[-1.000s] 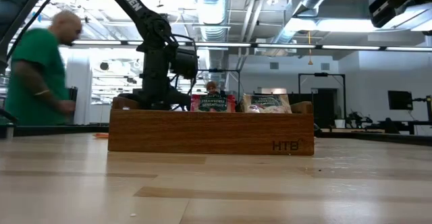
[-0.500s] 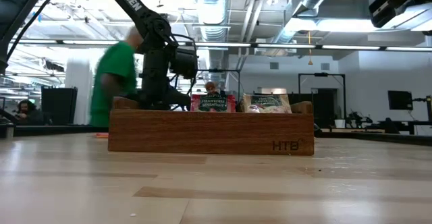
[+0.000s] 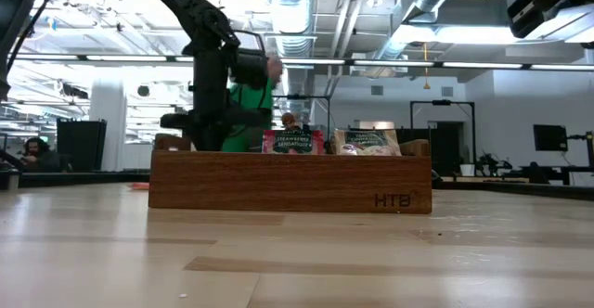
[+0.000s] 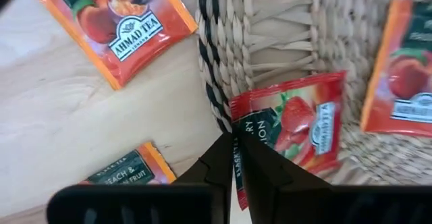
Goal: Pick & Place Tea
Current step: Put the red tea bag into the middle section of the wooden organizer
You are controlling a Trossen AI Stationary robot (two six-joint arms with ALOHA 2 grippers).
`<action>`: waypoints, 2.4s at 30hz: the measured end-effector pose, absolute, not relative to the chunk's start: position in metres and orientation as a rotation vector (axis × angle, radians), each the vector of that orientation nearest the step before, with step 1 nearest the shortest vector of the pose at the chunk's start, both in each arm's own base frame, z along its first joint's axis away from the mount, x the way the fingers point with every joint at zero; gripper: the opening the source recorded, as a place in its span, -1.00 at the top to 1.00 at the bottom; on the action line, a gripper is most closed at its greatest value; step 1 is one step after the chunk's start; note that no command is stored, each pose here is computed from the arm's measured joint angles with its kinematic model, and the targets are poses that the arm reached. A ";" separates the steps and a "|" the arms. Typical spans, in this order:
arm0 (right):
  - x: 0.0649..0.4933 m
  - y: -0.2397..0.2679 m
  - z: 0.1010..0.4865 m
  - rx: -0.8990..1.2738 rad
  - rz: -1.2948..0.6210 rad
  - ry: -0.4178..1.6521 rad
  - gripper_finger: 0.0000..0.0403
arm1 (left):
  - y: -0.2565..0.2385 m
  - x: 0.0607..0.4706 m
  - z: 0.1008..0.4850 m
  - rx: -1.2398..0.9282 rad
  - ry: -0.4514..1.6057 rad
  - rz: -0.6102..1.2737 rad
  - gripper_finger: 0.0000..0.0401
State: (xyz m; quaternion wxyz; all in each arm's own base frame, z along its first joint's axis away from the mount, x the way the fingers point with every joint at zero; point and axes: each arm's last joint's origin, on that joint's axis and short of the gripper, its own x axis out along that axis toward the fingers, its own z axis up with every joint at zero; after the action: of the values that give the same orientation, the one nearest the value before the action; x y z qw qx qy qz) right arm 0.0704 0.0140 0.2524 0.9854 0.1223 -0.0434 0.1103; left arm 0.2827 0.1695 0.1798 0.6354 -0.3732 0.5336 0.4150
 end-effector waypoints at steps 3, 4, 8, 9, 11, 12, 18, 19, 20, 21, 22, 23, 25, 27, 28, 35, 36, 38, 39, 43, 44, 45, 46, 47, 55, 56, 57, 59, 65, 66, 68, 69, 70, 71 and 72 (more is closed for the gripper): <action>0.070 0.014 0.252 0.245 0.221 -0.087 0.67 | 0.169 0.280 0.190 -0.833 1.191 0.955 0.92; 0.070 0.014 0.252 0.245 0.221 -0.087 0.67 | 0.169 0.280 0.195 -0.821 1.182 0.961 0.94; 0.070 0.014 0.252 0.246 0.222 -0.087 0.67 | 0.168 0.277 0.214 -0.772 1.135 0.962 0.99; 0.070 0.014 0.252 0.245 0.221 -0.087 0.67 | 0.168 0.277 0.218 -0.770 1.123 0.959 1.00; 0.070 0.014 0.252 0.245 0.221 -0.087 0.67 | 0.167 0.275 0.222 -0.769 1.107 0.958 1.00; 0.070 0.014 0.252 0.245 0.221 -0.087 0.67 | 0.167 0.275 0.224 -0.769 1.103 0.958 1.00; 0.070 0.014 0.252 0.245 0.222 -0.087 0.67 | 0.167 0.274 0.225 -0.769 1.102 0.956 1.00; 0.070 0.014 0.252 0.245 0.222 -0.087 0.67 | 0.167 0.274 0.225 -0.769 1.102 0.956 1.00; 0.070 0.014 0.252 0.245 0.221 -0.087 0.67 | 0.167 0.274 0.225 -0.769 1.102 0.956 1.00; 0.070 0.014 0.252 0.245 0.222 -0.087 0.67 | 0.167 0.274 0.225 -0.769 1.102 0.955 1.00; 0.070 0.014 0.252 0.245 0.222 -0.087 0.67 | 0.167 0.274 0.225 -0.768 1.103 0.955 1.00; 0.070 0.014 0.252 0.245 0.221 -0.087 0.67 | 0.167 0.274 0.225 -0.765 1.105 0.953 1.00; 0.070 0.014 0.252 0.245 0.221 -0.087 0.67 | 0.167 0.274 0.225 -0.755 1.109 0.945 1.00; 0.070 0.014 0.252 0.245 0.221 -0.087 0.67 | 0.166 0.274 0.225 -0.733 1.125 0.927 1.00; 0.070 0.014 0.252 0.245 0.221 -0.087 0.67 | 0.165 0.274 0.225 -0.707 1.146 0.906 1.00; 0.070 0.014 0.252 0.244 0.221 -0.086 0.67 | 0.140 0.276 0.223 -0.520 1.327 0.786 1.00; 0.070 0.014 0.252 0.244 0.221 -0.084 0.67 | 0.136 0.278 0.223 -0.498 1.327 0.785 1.00; 0.071 0.014 0.252 0.244 0.221 -0.079 0.67 | 0.130 0.281 0.223 -0.474 1.325 0.774 1.00; 0.070 0.014 0.252 0.244 0.221 -0.079 0.67 | 0.127 0.283 0.223 -0.468 1.325 0.764 1.00; 0.070 0.014 0.252 0.236 0.220 -0.080 0.67 | 0.118 0.287 0.221 -0.465 1.332 0.740 1.00; 0.071 0.014 0.252 0.236 0.220 -0.080 0.67 | 0.116 0.288 0.221 -0.465 1.335 0.730 1.00; 0.071 0.014 0.252 0.236 0.220 -0.080 0.67 | 0.114 0.289 0.220 -0.467 1.335 0.721 1.00; 0.070 0.014 0.252 0.236 0.220 -0.080 0.67 | 0.113 0.289 0.218 -0.472 1.337 0.708 1.00; 0.071 0.014 0.252 0.236 0.221 -0.080 0.67 | 0.110 0.289 0.216 -0.479 1.339 0.692 1.00; 0.071 0.014 0.252 0.236 0.221 -0.080 0.67 | 0.095 0.283 0.195 -0.501 1.410 0.611 0.66; 0.070 0.014 0.252 0.236 0.220 -0.080 0.67 | 0.095 0.282 0.194 -0.498 1.417 0.607 0.58; 0.070 0.014 0.252 0.236 0.221 -0.080 0.67 | 0.094 0.282 0.193 -0.494 1.422 0.604 0.49; 0.070 0.014 0.252 0.236 0.221 -0.080 0.67 | 0.093 0.283 0.193 -0.491 1.418 0.608 0.31; 0.070 0.014 0.252 0.236 0.221 -0.080 0.67 | 0.089 0.284 0.193 -0.457 1.409 0.641 -0.04; 0.070 0.014 0.252 0.236 0.221 -0.080 0.67 | 0.088 0.285 0.193 -0.435 1.410 0.634 -0.07; 0.070 0.014 0.252 0.236 0.223 -0.080 0.67 | 0.085 0.288 0.193 -0.365 1.395 0.635 -0.11; 0.070 0.014 0.252 0.236 0.223 -0.080 0.67 | 0.083 0.290 0.193 -0.320 1.376 0.656 -0.12; 0.070 0.014 0.252 0.236 0.223 -0.080 0.67 | 0.081 0.291 0.192 -0.272 1.360 0.688 -0.12; 0.070 0.014 0.252 0.236 0.223 -0.080 0.67 | 0.080 0.291 0.192 -0.232 1.348 0.717 -0.13; 0.070 0.014 0.252 0.236 0.223 -0.080 0.67 | 0.079 0.292 0.191 -0.199 1.339 0.735 -0.13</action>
State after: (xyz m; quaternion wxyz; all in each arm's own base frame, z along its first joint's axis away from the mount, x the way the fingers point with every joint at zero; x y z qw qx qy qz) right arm 0.0705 0.0141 0.2516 0.9861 0.1175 -0.0397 0.1108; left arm 0.2918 0.0792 0.1913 0.7176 -0.0900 0.6054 0.3322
